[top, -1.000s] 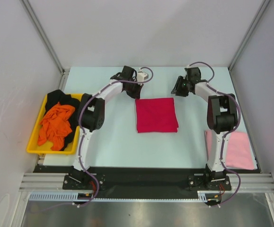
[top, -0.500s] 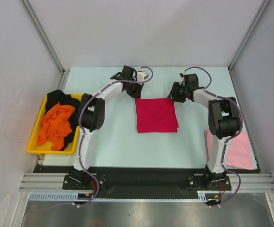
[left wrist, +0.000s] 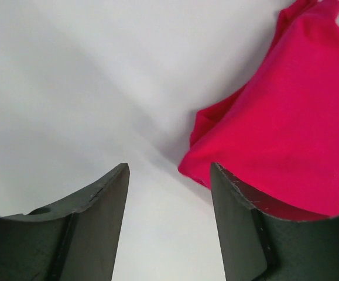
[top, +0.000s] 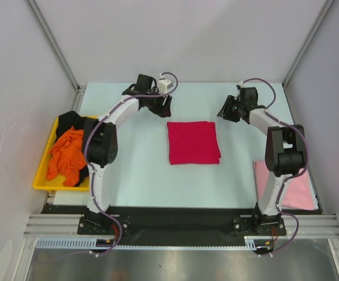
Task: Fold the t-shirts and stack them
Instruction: Fold the tshirt, then neatly place the folded tshirt to the corner
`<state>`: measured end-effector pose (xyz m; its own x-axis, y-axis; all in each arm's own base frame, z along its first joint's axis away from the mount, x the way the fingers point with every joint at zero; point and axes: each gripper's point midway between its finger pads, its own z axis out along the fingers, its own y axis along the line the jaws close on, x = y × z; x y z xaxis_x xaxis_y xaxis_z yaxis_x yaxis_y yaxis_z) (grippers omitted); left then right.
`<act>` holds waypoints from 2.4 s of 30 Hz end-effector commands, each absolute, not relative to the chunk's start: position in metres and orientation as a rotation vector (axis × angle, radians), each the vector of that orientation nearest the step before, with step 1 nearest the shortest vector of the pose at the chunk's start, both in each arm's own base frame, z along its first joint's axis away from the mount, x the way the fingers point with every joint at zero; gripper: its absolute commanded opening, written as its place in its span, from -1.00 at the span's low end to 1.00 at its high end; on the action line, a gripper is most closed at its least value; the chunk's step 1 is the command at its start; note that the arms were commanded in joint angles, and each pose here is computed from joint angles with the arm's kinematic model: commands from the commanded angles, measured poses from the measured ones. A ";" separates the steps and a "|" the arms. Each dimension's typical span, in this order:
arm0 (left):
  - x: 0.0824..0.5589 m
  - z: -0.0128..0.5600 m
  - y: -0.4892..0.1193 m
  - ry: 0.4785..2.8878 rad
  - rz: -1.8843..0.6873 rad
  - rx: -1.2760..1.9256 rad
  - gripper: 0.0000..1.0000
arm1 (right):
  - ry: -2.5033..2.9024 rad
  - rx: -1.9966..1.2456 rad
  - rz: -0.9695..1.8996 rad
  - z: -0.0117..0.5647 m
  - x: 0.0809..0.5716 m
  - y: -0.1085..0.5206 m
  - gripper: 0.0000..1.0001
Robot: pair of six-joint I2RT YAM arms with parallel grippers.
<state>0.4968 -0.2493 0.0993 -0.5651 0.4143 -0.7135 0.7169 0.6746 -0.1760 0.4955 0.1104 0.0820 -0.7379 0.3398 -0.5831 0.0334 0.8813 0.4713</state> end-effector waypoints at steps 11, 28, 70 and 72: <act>0.439 0.093 -0.289 2.230 -0.833 0.963 -0.35 | 2.338 0.233 0.898 0.084 0.469 0.190 -0.92; 0.490 0.073 -0.283 2.285 -0.695 0.864 -0.20 | 2.313 0.291 0.767 0.092 0.516 0.155 -0.75; 0.383 0.173 -0.194 2.222 -0.606 0.917 0.75 | 2.799 0.243 0.731 0.026 0.341 0.130 -1.00; 0.383 0.178 -0.194 2.208 -0.608 0.922 0.75 | 2.876 0.246 0.707 0.029 0.320 0.123 -1.00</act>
